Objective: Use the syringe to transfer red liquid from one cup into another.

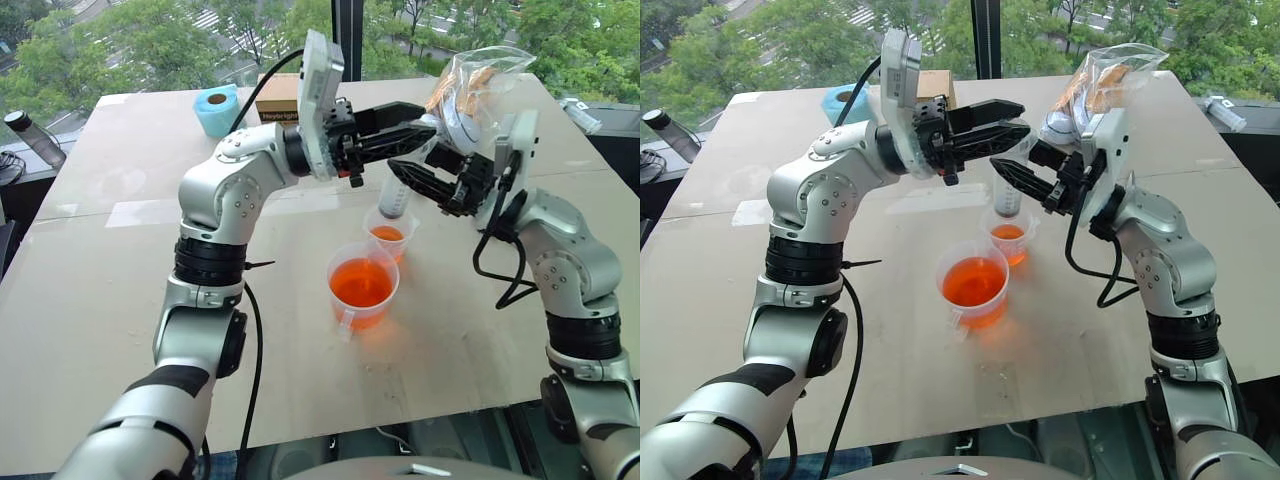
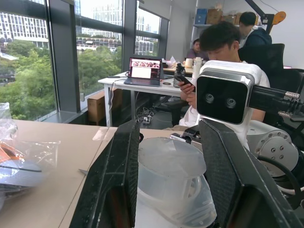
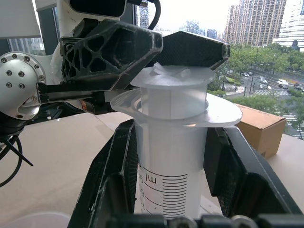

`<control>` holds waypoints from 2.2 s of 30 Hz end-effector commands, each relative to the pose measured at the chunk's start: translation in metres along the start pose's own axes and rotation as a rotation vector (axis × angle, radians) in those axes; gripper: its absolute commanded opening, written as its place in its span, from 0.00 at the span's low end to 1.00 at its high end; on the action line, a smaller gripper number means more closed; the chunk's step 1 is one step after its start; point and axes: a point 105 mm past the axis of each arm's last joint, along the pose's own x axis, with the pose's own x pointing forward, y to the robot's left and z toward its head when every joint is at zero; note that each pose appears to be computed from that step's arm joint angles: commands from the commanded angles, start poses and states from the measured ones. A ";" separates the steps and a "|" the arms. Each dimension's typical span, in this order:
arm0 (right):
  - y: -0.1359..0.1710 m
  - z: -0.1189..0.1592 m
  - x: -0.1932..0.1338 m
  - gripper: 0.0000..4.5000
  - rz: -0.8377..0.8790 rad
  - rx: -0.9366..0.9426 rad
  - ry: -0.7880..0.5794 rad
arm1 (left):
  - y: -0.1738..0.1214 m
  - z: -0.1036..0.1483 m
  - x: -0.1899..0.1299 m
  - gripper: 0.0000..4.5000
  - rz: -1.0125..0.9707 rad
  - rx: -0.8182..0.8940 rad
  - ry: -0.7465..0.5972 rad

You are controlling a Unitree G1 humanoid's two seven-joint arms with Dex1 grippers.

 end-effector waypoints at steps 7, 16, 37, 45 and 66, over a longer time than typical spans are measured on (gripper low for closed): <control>0.018 0.004 0.004 0.34 0.085 -0.040 -0.005 | -0.001 0.023 0.001 0.30 0.022 0.063 -0.050; 0.020 0.002 0.004 0.34 0.090 -0.035 0.000 | -0.005 0.029 0.001 0.41 -0.006 0.028 -0.075; 0.009 0.020 0.004 0.34 0.054 -0.034 -0.066 | -0.002 0.070 -0.014 0.98 0.055 0.095 -0.212; -0.012 0.064 -0.013 0.34 -0.008 0.054 -0.197 | 0.005 0.104 -0.039 0.98 0.132 0.141 -0.257; -0.044 -0.075 -0.105 0.45 -0.113 0.065 0.915 | -0.012 -0.076 -0.202 0.99 0.555 0.159 0.620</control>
